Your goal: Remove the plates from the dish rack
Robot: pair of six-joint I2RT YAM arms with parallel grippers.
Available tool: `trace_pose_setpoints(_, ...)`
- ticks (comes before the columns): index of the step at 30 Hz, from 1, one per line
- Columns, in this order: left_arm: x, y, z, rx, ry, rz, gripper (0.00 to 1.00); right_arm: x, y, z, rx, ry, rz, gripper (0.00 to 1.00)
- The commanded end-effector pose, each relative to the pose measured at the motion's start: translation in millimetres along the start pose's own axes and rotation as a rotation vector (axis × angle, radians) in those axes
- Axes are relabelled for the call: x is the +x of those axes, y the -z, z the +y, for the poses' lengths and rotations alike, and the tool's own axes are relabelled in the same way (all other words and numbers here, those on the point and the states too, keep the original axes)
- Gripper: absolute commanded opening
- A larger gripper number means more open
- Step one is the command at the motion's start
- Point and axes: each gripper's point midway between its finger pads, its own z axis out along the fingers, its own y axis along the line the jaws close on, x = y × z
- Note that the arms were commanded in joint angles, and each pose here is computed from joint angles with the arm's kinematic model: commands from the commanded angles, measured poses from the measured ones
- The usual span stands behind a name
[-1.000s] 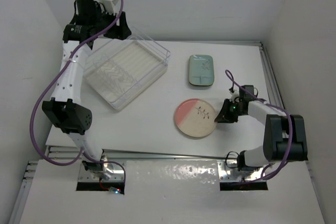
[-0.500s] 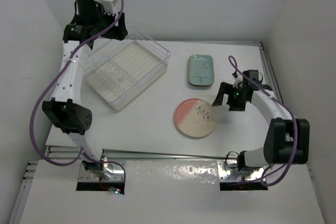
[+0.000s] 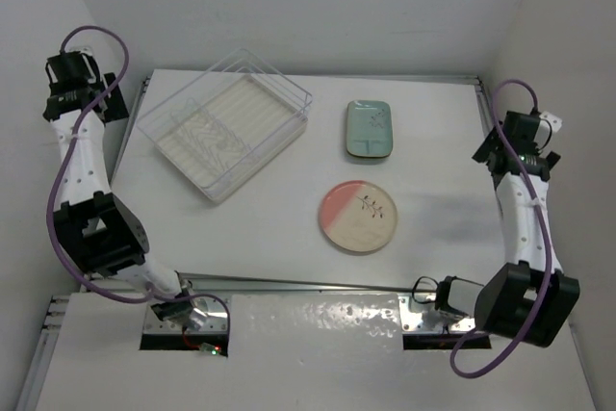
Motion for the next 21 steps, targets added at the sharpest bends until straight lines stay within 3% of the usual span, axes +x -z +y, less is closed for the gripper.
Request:
trace_pose_setpoints(1, -29, 35, -5, 0.014, -0.035, -0.151, 0.74, -13, 6, -3, 0.003, -0.043, -0.106, 0.99)
trace_pose_setpoints(3, -25, 34, -11, 0.042, -0.034, -0.137, 0.74, -11, 7, -4, 0.011, -0.113, -0.111, 0.99)
trace_pose_setpoints(9, -24, 34, -21, 0.099, -0.036, -0.135, 0.74, -3, 4, -29, 0.166, -0.12, -0.086, 0.99)
trace_pose_setpoints(21, -30, 39, -29, 0.149, -0.046, -0.143, 0.74, 4, 4, -33, 0.17, -0.115, -0.1, 0.99)
